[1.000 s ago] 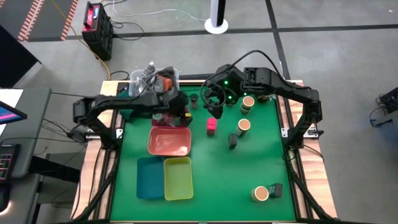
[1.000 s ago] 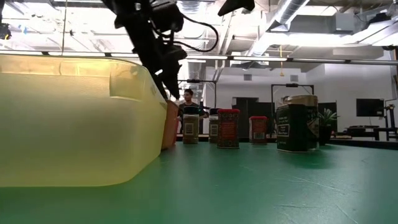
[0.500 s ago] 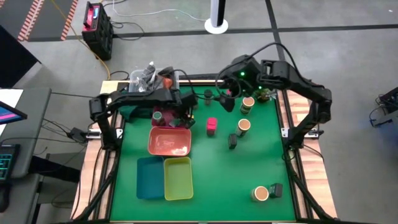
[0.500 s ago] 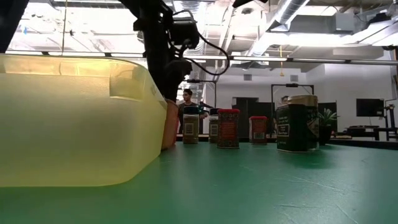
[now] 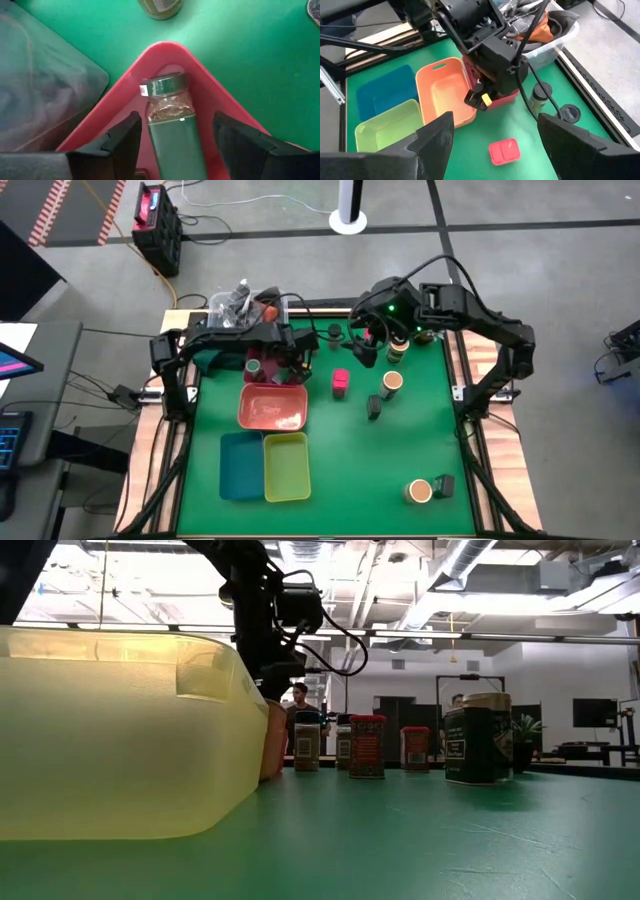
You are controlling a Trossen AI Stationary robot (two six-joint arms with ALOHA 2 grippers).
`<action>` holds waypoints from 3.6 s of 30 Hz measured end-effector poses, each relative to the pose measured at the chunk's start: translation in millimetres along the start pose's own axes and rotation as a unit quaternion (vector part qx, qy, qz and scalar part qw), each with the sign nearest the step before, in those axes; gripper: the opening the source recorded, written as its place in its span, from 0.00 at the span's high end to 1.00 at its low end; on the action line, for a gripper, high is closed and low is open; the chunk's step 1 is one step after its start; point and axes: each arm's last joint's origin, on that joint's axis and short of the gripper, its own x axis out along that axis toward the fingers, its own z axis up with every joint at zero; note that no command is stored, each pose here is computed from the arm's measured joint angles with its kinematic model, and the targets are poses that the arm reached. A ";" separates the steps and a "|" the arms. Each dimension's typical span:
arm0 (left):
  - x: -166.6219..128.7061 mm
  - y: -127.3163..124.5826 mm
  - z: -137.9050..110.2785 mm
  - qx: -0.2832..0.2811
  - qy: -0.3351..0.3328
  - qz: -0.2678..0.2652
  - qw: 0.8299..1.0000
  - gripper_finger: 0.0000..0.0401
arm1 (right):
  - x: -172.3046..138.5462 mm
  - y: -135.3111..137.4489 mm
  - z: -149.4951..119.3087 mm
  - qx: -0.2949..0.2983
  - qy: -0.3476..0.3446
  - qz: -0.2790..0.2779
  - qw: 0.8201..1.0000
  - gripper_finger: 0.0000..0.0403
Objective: Sort spices by type
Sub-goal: Put the green seasoning bottle into the red bin
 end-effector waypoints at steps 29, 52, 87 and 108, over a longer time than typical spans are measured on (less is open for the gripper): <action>-2.1 -30.0 -30.6 0.012 0.017 0.049 0.999 0.50 | 0.9 8.7 1.2 -0.007 -0.015 0.004 1.000 0.22; 11.4 -4.3 -19.9 -0.086 0.029 0.007 0.996 0.51 | -0.1 17.3 0.2 0.002 -0.019 0.015 1.000 0.22; 27.3 -0.9 -45.3 -0.047 0.124 -0.017 0.991 0.34 | -0.1 17.0 0.3 -0.014 -0.020 0.014 1.000 0.22; 31.9 -3.4 -49.5 0.033 0.112 -0.035 0.993 0.52 | 0.2 14.8 0.8 -0.014 -0.020 0.011 1.000 0.22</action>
